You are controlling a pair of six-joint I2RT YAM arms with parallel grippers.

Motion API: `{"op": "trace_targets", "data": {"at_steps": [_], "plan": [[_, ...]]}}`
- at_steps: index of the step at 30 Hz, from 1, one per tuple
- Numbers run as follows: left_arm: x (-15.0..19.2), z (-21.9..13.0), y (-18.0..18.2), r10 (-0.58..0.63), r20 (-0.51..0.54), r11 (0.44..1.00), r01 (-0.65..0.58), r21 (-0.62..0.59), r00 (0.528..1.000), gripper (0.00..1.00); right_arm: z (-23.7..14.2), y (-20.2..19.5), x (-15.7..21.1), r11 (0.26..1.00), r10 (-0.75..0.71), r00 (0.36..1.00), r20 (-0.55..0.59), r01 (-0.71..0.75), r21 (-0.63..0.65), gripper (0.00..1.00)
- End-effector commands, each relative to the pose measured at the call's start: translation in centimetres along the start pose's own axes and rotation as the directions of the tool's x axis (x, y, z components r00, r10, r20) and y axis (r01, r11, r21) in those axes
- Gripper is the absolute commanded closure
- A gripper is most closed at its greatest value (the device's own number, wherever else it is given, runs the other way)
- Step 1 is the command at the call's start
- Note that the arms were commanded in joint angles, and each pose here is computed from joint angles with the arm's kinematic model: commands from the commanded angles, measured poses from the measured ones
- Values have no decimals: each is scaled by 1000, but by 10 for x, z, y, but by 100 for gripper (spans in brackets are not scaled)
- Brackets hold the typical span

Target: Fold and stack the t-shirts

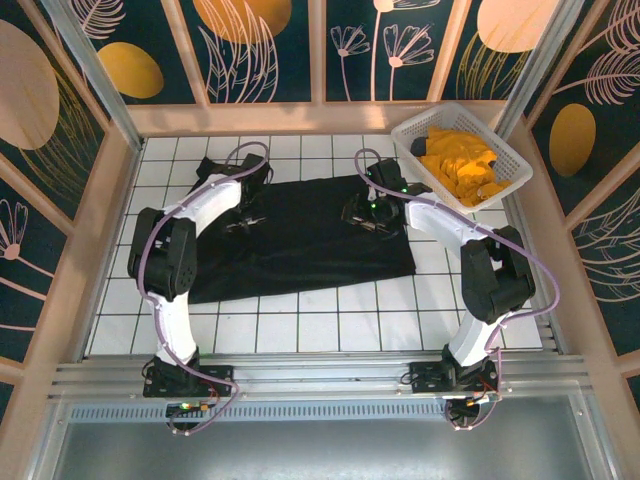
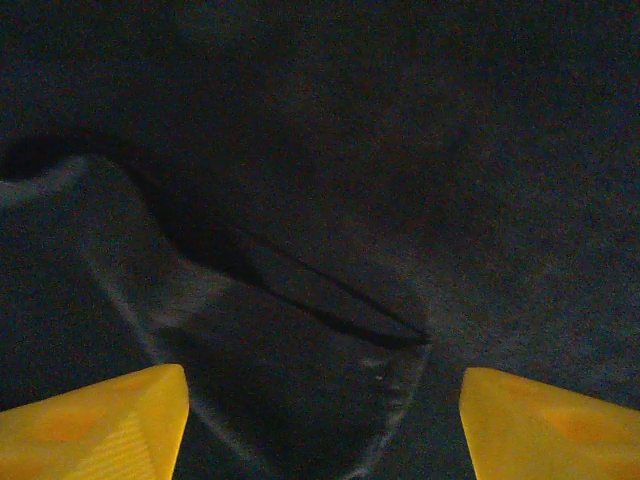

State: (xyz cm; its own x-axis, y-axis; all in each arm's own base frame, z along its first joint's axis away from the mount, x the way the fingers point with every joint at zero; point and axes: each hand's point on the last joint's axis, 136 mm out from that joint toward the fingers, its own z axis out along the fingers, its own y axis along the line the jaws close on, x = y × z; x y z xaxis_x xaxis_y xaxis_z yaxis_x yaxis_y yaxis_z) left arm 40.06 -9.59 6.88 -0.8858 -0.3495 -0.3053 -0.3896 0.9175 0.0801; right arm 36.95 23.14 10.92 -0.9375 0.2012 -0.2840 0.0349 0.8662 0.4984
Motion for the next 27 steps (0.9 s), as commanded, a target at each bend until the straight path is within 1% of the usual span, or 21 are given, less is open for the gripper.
{"op": "trace_targets", "data": {"at_steps": [1,3,6,7,10,12,15,17,24,27], "plan": [[-21,-37,35,-72,87,997,73,0,994,34,-10,2,-2,1000,11,1000,27,-11,-17,50],[-15,-25,56,-174,34,984,172,50,984,38,-8,2,-1,1000,13,1000,22,-13,-19,51],[-4,-5,81,-266,-38,959,269,95,963,38,-7,3,0,999,17,1000,20,-17,-31,50],[-3,1,83,-287,-62,948,293,122,956,39,-7,4,1,999,16,1000,20,-15,-34,50],[-10,11,78,-337,-103,905,352,239,936,46,-5,3,2,999,21,1000,16,-20,-38,50],[-15,16,76,-353,-119,890,372,263,928,52,-3,2,2,999,21,1000,11,-20,-36,51],[-12,33,78,-355,-157,896,383,223,922,61,-2,1,2,999,22,1000,10,-21,-30,51],[-11,44,83,-359,-163,903,386,189,919,63,-2,0,2,999,21,1000,11,-20,-25,51],[-30,76,114,-361,-108,930,366,28,926,74,0,-9,5,1000,24,1000,8,-24,0,51],[-40,80,127,-333,-69,943,331,-32,941,78,0,-18,6,999,30,999,11,-30,21,51]]}}
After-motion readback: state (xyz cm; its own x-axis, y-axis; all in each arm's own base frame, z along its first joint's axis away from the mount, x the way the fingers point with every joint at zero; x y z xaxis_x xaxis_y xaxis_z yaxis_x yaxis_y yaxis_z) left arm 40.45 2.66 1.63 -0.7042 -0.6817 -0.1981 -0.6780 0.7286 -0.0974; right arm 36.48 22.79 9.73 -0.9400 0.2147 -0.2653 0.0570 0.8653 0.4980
